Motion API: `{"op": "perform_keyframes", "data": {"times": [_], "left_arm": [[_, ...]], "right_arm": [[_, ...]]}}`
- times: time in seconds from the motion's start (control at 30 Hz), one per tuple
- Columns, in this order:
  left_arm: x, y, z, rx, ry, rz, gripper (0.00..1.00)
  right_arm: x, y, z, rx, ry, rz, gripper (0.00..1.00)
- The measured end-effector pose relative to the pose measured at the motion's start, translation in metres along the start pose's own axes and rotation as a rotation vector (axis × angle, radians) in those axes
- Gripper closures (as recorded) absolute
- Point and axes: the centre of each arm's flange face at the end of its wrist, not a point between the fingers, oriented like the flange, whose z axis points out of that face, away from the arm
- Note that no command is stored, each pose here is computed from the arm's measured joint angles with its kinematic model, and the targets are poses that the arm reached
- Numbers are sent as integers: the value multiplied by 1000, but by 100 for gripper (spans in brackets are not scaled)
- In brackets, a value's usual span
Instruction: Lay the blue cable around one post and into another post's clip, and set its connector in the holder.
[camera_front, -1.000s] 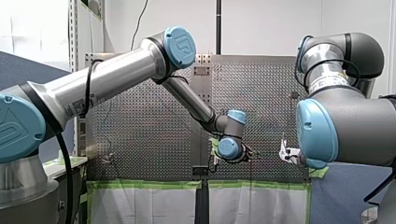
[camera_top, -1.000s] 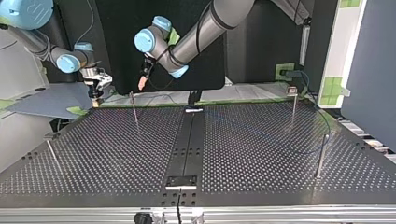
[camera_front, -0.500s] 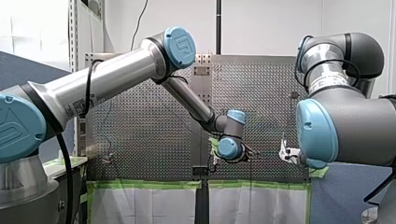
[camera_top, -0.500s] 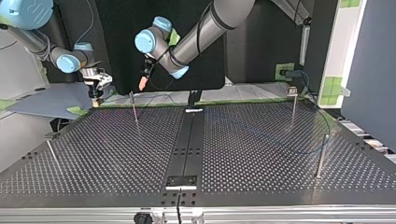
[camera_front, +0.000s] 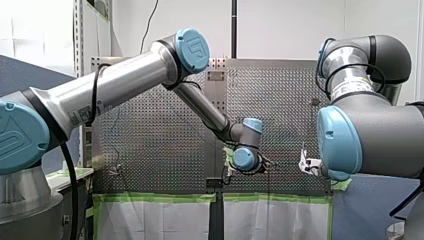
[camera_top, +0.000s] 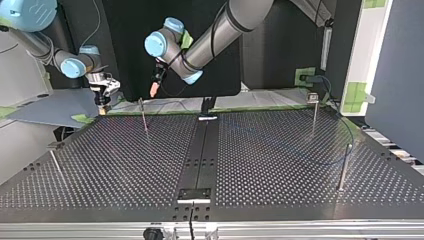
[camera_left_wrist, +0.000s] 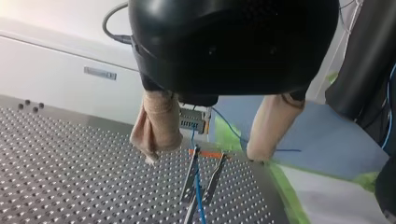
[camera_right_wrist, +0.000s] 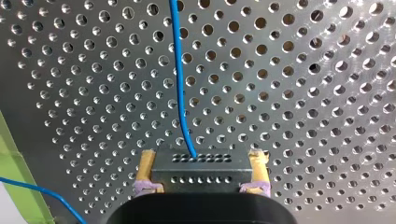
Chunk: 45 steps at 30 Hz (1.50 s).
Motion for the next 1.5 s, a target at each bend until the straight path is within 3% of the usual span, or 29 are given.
{"op": "perform_keyframes", "data": {"times": [0.37, 0.8, 0.93, 1.07, 1.2, 1.5], "left_arm": [[-24, 6, -17, -57, -62, -49, 0], [-52, -37, -79, -51, -166, -116, 0], [-59, -41, -96, -62, -180, -147, 0], [-69, -25, -102, -108, -185, -182, 0], [-79, 4, -106, -174, -172, -212, 0], [-98, 53, -114, -206, -124, -271, 0]], "right_arm": [[0, 0, 0, 0, 3, 3, 91], [1, 0, 1, 1, 8, 14, 91], [1, 0, 1, 1, 8, 15, 91], [1, 0, 1, 1, 7, 15, 91], [1, 0, 1, 1, 6, 16, 91], [1, 2, 0, -2, 6, 18, 91]]}}
